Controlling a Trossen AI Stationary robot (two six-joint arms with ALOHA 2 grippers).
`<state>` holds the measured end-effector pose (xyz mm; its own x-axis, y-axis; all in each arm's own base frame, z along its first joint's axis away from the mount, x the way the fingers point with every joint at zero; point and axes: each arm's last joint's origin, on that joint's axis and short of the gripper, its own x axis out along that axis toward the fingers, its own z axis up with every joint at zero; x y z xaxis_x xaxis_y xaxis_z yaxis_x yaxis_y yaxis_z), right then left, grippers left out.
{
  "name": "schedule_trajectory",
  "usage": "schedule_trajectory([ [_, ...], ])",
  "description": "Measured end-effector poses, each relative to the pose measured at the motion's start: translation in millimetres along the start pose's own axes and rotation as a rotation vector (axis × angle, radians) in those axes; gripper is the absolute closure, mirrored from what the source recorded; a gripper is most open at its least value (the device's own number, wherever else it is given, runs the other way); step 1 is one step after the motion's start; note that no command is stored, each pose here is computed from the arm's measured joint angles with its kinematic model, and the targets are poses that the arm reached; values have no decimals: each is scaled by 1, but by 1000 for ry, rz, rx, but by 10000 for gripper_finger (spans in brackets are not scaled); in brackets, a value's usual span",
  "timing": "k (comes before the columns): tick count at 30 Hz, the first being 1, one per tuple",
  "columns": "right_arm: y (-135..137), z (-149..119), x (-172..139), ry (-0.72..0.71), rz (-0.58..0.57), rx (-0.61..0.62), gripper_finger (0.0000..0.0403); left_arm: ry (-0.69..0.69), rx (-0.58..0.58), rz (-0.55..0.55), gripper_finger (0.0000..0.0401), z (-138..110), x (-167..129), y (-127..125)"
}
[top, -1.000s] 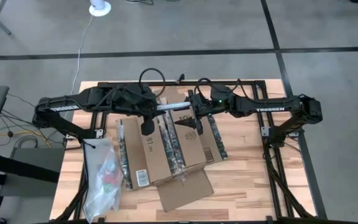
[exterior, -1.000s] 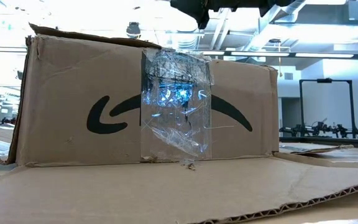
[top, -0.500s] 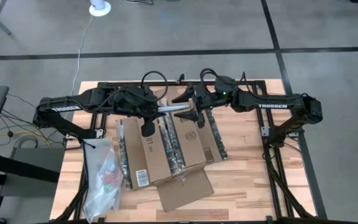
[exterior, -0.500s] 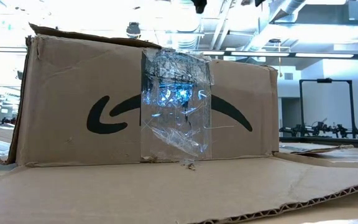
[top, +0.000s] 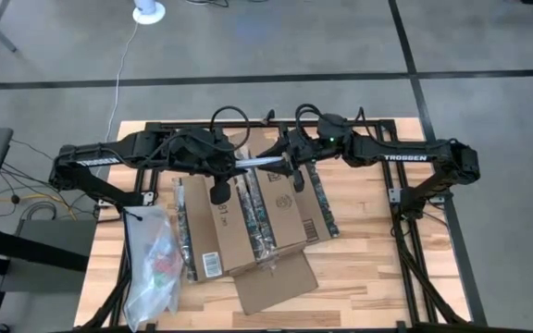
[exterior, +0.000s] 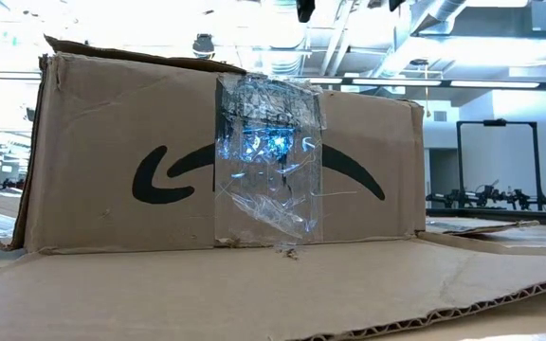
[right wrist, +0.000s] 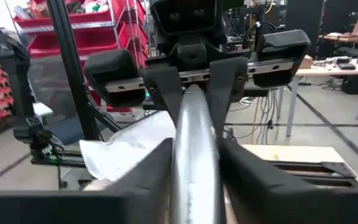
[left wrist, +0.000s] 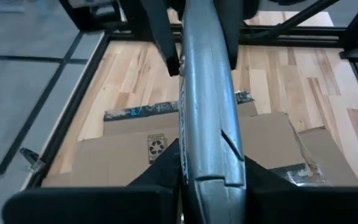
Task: Unpack boxes
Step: Break down the box until it is fully flat
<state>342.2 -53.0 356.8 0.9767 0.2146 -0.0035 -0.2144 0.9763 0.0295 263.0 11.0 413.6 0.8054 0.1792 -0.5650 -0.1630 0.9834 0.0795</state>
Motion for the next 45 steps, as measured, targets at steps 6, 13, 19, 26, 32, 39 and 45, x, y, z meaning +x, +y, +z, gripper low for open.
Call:
schedule_trajectory([
  [6, 0, 1, 0, -6, -2, -9, 345, -2, -18, 3, 354, 0, 0, 0],
  [13, -3, -4, -1, 38, -2, -6, 345, -18, -59, -6, 256, 3, -3, 1],
  [19, -3, -6, -1, 59, 1, -46, 345, -29, -237, -120, 209, 10, -11, 15],
  [26, -1, -7, 0, 63, 11, -109, 345, 36, -415, -318, 199, 3, -5, 40],
  [32, 5, -8, 1, 77, 36, -144, 345, 35, -492, -450, 199, 5, 3, 57],
  [39, 12, -10, 4, 91, 63, -147, 345, 200, -556, -738, 198, -2, 57, 56],
  [45, 14, -13, 4, 114, 69, -138, 345, 276, -588, -929, 198, -7, 76, 53],
])
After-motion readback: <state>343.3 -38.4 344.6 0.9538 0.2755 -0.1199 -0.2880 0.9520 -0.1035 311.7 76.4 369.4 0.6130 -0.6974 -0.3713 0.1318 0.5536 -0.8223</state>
